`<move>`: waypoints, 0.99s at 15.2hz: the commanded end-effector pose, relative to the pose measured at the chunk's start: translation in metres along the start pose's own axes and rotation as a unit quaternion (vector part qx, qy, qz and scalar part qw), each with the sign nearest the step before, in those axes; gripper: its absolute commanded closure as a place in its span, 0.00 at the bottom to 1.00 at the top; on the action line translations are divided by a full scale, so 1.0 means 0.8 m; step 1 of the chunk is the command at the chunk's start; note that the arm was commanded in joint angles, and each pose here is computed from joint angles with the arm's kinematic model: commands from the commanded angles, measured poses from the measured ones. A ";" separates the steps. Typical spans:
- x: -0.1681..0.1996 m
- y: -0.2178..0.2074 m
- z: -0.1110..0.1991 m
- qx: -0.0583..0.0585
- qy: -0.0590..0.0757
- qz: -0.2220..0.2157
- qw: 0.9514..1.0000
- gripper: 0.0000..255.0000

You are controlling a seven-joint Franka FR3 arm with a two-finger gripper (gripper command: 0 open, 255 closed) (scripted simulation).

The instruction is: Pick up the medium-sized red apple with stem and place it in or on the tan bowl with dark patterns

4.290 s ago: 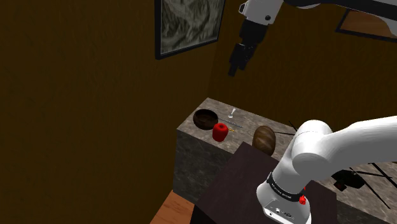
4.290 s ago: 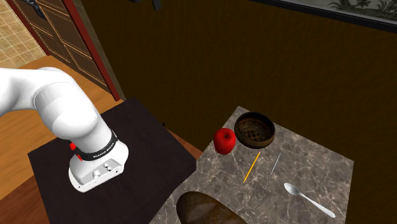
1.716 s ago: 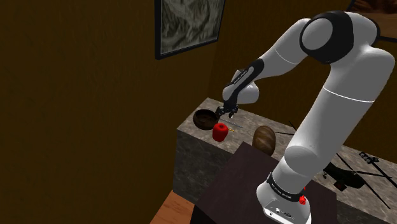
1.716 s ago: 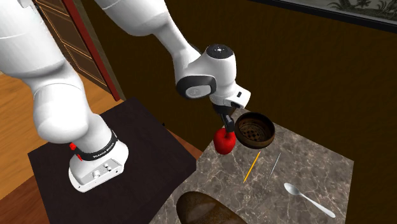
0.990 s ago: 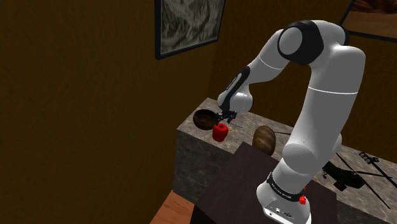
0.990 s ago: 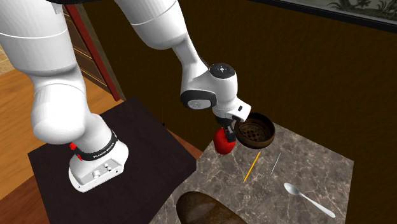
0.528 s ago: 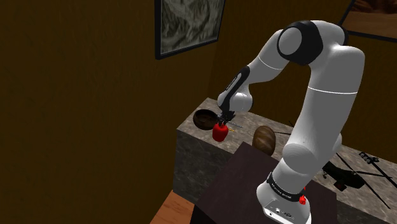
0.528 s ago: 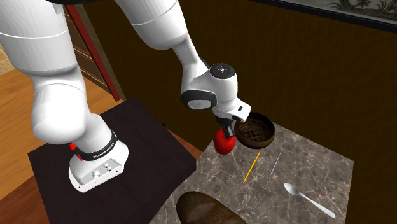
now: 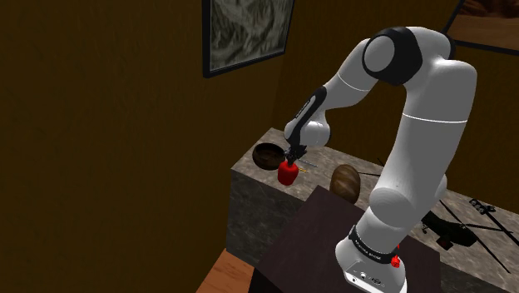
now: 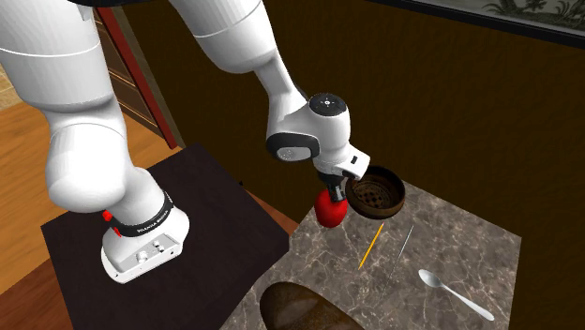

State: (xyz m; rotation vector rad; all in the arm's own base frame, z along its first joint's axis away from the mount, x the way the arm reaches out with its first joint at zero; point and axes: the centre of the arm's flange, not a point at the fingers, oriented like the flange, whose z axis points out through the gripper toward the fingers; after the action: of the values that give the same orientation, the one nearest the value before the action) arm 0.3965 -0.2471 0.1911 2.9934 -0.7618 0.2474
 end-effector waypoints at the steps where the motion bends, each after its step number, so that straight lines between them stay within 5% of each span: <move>1: 0.001 0.000 -0.006 0.000 0.000 0.000 1.000 1.00; 15: 0.016 0.000 -0.098 0.000 0.000 0.000 1.000 1.00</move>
State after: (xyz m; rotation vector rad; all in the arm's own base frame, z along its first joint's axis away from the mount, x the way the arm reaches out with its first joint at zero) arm 0.3957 -0.2474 0.2648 2.9939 -0.7617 0.2476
